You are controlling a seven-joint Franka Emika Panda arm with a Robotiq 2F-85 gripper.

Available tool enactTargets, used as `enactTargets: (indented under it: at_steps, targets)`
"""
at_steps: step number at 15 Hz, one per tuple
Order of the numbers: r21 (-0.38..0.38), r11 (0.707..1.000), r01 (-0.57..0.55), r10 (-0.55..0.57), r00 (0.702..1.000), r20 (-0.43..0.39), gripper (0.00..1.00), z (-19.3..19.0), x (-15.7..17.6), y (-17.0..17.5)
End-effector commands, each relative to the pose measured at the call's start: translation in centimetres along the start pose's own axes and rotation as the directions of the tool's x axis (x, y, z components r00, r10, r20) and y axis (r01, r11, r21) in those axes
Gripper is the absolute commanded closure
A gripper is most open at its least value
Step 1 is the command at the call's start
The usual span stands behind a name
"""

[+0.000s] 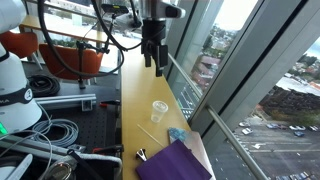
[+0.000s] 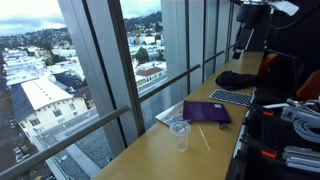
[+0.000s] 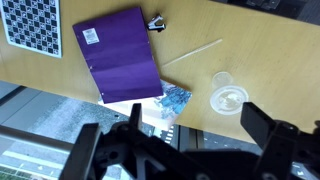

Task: Put the straw into the cup

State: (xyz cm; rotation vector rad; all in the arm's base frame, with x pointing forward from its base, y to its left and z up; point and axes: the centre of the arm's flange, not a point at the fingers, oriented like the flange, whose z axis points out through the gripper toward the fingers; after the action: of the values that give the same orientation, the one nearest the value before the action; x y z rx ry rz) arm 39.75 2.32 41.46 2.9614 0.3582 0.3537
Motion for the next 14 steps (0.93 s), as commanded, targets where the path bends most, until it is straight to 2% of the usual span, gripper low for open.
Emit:
enactTargets:
  at_steps: [1, 4, 6, 10, 14]
  targets:
    - [0.018, 0.999, -0.047, 0.047, 0.999, -0.012, 0.0, 5.6, -0.9, -1.6]
    - [0.041, 0.988, -0.148, 0.149, 0.989, -0.012, 0.0, 11.1, -1.5, -2.2]
    - [0.055, 0.965, -0.255, 0.256, 0.967, -0.002, 0.0, 14.5, -1.4, -1.9]
    - [0.079, 0.87, -0.487, 0.485, 0.874, 0.04, 0.0, 21.0, -2.2, -0.7]
    - [0.14, 0.766, -0.627, 0.632, 0.775, 0.018, 0.0, 26.0, -0.7, -0.2]
